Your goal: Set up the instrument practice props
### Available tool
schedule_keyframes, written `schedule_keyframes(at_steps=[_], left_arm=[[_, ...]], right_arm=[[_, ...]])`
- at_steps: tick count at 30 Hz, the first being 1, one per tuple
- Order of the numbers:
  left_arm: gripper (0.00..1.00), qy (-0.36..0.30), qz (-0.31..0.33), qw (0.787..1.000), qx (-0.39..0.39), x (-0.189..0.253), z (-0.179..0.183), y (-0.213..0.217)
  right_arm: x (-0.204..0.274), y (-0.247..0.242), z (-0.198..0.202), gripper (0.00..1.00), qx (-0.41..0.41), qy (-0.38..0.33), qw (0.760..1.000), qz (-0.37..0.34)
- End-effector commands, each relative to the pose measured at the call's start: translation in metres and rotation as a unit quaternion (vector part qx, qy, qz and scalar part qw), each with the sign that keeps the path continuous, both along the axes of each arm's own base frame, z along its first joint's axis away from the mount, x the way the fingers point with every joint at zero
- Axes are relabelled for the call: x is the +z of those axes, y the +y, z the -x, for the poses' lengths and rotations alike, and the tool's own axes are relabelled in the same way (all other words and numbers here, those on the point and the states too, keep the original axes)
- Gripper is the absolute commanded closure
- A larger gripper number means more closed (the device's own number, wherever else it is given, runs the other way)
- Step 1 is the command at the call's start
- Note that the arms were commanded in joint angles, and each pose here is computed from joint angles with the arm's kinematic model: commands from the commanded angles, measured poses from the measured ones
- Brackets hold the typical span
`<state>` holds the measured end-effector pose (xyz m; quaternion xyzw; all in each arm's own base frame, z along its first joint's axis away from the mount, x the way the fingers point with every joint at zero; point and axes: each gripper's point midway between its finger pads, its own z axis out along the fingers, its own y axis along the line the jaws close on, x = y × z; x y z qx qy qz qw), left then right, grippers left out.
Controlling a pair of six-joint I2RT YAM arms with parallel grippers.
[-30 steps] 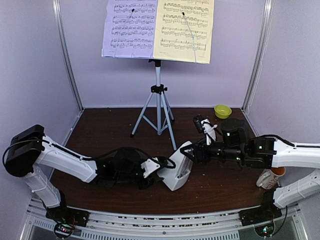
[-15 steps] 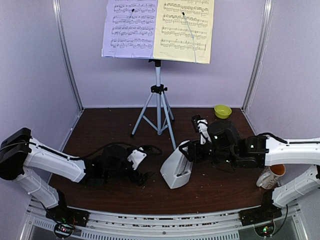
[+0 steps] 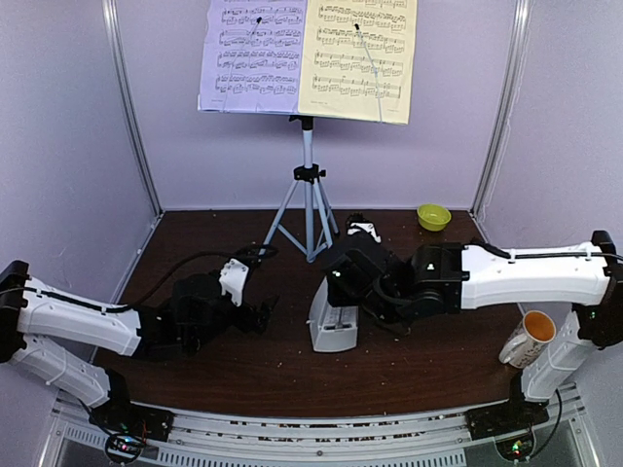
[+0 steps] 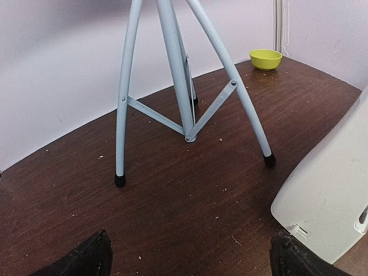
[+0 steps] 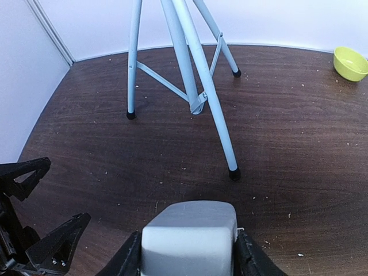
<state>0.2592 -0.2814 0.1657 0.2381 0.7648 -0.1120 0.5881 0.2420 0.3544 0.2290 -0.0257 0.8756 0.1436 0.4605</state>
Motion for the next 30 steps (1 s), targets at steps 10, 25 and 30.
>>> schedule_keyframes(at_steps=[10, 25, 30], left_arm=[[0.02, 0.004, 0.029, 0.999, 0.026, -0.004, 0.003, 0.019], [0.02, 0.007, 0.032, 0.999, 0.014, -0.003, 0.008, 0.02], [0.02, 0.007, 0.041, 0.999, -0.012, 0.007, 0.016, 0.008]], right_arm=[[0.012, 0.004, 0.003, 0.94, -0.147, -0.01, 0.989, 0.027], [0.004, 0.025, 0.013, 0.3, -0.138, 0.006, 0.99, 0.016], [0.02, 0.026, 0.015, 0.06, -0.121, 0.0, 0.992, -0.021]])
